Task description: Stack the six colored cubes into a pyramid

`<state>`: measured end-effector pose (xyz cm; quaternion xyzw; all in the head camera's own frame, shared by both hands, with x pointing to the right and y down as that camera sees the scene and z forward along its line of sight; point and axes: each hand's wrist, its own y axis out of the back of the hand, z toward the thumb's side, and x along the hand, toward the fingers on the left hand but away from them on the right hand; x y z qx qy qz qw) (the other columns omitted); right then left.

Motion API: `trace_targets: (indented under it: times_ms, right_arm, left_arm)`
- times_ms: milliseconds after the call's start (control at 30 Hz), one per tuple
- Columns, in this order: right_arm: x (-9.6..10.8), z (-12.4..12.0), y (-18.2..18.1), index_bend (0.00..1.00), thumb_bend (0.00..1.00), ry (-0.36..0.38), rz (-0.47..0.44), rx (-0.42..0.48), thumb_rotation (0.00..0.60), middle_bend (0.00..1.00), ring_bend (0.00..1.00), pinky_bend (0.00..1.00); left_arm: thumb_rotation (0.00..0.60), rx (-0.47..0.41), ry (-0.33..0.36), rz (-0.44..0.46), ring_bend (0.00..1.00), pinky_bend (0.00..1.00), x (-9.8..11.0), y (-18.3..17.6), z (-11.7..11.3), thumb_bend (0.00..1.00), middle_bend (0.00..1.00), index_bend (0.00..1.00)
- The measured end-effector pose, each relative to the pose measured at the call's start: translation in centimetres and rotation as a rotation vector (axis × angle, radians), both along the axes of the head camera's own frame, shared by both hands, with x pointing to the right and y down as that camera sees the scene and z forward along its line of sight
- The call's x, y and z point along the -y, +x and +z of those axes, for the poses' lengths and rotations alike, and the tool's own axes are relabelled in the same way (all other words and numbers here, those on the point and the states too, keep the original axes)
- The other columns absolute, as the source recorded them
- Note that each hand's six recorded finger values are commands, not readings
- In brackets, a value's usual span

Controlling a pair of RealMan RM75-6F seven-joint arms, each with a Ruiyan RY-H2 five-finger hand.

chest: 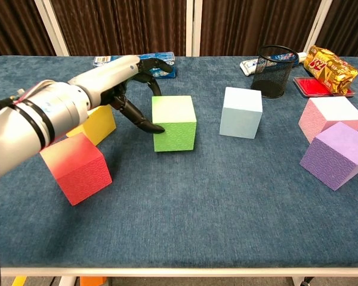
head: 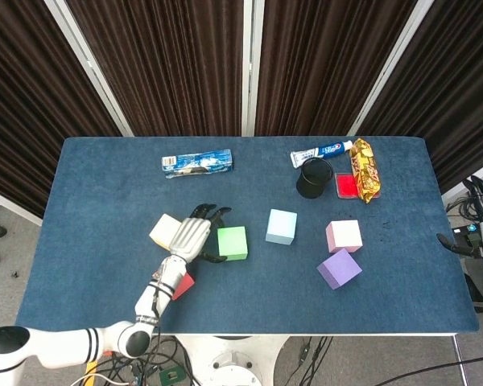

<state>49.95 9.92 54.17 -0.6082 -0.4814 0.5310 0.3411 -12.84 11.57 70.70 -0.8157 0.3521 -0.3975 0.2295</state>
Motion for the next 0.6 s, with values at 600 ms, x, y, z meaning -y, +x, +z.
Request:
trace_targets:
  times_ms: [600]
  right_arm:
    - [0.0,0.2,-0.2,0.00,0.10,-0.005,0.014,-0.024,0.600,0.01,0.00,0.00]
  left_arm:
    - [0.600,-0.018,0.023,0.076,0.07,0.07,3.0,-2.4,1.5,0.03,0.48,0.14]
